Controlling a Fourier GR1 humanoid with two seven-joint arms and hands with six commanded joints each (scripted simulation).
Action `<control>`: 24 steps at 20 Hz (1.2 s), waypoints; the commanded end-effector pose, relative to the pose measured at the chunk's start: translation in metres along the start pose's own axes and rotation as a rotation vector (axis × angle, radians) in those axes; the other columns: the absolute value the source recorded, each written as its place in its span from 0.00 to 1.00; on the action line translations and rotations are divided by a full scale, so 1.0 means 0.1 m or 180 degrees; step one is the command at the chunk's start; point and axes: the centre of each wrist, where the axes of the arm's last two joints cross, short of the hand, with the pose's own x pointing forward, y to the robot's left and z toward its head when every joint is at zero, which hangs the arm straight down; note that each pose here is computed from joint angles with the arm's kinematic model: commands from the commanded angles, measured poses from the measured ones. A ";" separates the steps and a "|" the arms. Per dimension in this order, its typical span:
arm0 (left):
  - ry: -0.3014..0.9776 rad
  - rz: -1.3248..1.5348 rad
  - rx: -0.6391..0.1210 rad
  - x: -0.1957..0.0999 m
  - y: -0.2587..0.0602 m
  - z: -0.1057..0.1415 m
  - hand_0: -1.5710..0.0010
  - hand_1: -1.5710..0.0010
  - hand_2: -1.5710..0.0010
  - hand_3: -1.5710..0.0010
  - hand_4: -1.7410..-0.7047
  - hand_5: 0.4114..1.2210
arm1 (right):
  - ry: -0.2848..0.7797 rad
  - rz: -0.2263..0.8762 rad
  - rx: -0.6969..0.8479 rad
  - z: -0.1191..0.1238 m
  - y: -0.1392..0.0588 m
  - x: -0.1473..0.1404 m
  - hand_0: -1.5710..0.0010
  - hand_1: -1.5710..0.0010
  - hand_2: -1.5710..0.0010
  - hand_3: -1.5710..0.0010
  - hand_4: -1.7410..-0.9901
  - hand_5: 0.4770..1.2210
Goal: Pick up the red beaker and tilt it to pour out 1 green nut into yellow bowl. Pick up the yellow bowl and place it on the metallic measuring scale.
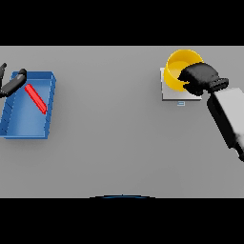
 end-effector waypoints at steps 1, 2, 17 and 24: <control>-0.0012 -0.0009 -0.0010 0.00 -0.04 0.01 1.00 1.00 1.00 1.00 0.98 0.37 | -0.0009 -0.0055 0.0001 -0.03 0.03 -0.02 0.00 0.00 0.09 0.15 0.00 1.00; -0.0016 -0.0028 -0.0017 -0.01 -0.06 0.01 1.00 1.00 1.00 1.00 0.98 0.37 | -0.0013 -0.0074 0.0023 -0.06 0.08 -0.02 0.00 0.00 0.10 0.14 0.00 1.00; 0.0032 -0.0006 -0.0028 -0.06 -0.07 -0.05 1.00 1.00 1.00 1.00 0.98 0.37 | 0.0105 -0.0298 0.0315 -0.08 0.09 -0.15 0.81 0.70 0.62 0.64 0.30 0.57; -0.0004 -0.0013 -0.0040 -0.03 -0.06 -0.04 1.00 1.00 1.00 1.00 0.99 0.35 | 0.0122 -0.0269 0.0442 -0.09 0.16 -0.15 0.96 0.94 0.90 0.79 0.42 0.41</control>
